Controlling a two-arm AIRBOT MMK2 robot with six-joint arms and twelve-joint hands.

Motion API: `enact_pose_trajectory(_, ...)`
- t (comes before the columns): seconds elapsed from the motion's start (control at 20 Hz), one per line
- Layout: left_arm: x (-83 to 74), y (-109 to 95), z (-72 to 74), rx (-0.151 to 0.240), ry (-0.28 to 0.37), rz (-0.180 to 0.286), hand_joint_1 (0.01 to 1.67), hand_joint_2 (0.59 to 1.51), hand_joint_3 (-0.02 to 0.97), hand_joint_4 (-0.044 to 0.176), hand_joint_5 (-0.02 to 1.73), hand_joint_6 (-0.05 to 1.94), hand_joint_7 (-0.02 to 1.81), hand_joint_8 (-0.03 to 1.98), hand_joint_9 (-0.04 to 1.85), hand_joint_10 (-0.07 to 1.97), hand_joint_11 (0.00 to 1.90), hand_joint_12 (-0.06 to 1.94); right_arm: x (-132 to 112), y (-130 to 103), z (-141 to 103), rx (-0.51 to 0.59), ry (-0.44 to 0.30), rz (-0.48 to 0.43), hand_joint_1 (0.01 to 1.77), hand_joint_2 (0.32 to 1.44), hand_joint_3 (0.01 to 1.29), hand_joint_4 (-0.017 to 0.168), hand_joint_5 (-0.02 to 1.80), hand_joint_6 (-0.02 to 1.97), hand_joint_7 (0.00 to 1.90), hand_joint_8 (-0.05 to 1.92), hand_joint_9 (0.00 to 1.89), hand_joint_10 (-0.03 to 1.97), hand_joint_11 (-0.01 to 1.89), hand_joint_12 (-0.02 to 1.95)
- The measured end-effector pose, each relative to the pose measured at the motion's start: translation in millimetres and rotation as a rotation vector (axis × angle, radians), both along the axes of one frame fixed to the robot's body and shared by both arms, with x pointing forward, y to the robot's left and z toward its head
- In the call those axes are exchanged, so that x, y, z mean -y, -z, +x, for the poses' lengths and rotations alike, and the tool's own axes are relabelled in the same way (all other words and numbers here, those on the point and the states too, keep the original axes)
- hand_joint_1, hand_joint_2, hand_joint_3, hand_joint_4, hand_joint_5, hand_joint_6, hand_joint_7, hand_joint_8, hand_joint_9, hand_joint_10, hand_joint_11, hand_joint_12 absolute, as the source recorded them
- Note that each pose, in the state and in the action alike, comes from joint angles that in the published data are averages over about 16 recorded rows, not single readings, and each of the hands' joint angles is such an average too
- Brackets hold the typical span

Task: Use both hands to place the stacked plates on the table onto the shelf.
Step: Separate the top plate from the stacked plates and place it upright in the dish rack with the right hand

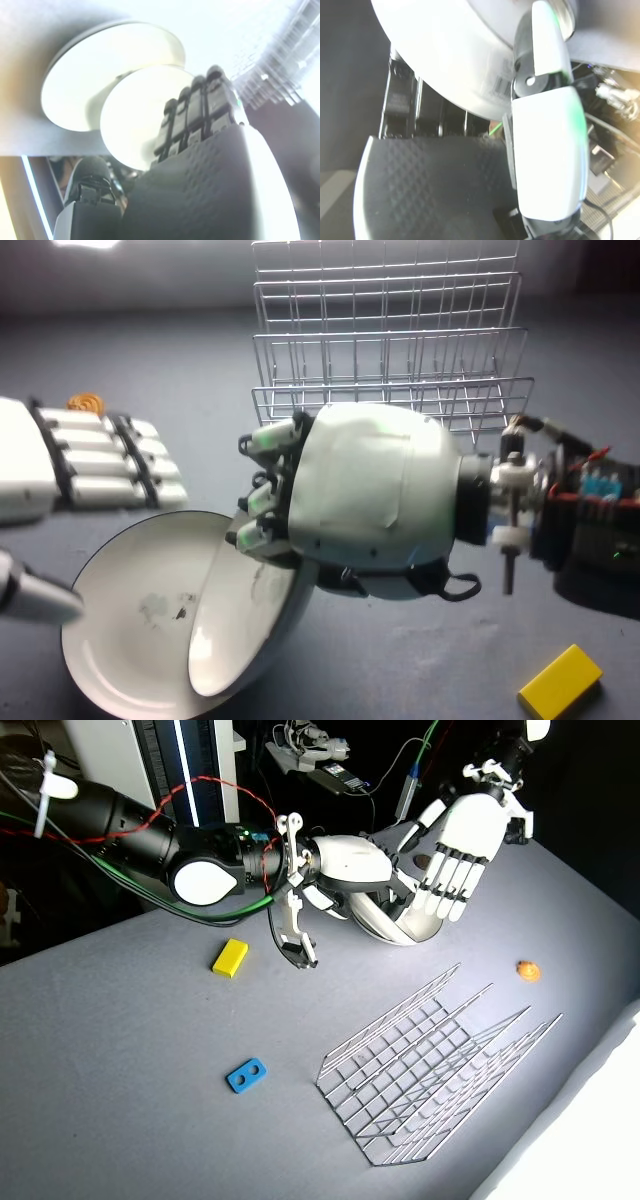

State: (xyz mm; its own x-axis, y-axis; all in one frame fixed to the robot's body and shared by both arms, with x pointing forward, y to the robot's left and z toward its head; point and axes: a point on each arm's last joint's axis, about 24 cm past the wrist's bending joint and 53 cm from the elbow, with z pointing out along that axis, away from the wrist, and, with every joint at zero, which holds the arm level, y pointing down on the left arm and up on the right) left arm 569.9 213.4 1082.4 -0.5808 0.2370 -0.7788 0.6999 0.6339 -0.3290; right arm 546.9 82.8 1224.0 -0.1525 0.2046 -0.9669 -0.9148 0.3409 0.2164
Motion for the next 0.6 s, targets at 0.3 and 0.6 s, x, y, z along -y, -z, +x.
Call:
enact_pose_trajectory(0.3,-25.5,-22.4,24.0,0.067,-0.059,0.008,0.02,1.225,0.014,0.002,0.04,0.02,0.04,0.00,0.02,0.01,0.02,-0.01,21.4,-39.9,7.3,-0.006,0.043,0.063,1.15,1.02,0.01,0.036,0.83,1.19,0.91,1.11,1.14,0.04,0.54,1.39)
enact_pose_trajectory(0.6,-44.2,-31.4,35.3,0.099,-0.092,0.030,0.02,1.220,0.014,0.003,0.05,0.02,0.05,0.00,0.02,0.01,0.02,-0.01,47.3,-79.7,26.6,-0.066,0.095,0.146,1.15,1.04,0.01,0.036,0.82,1.22,0.89,1.14,1.12,0.05,0.53,1.42)
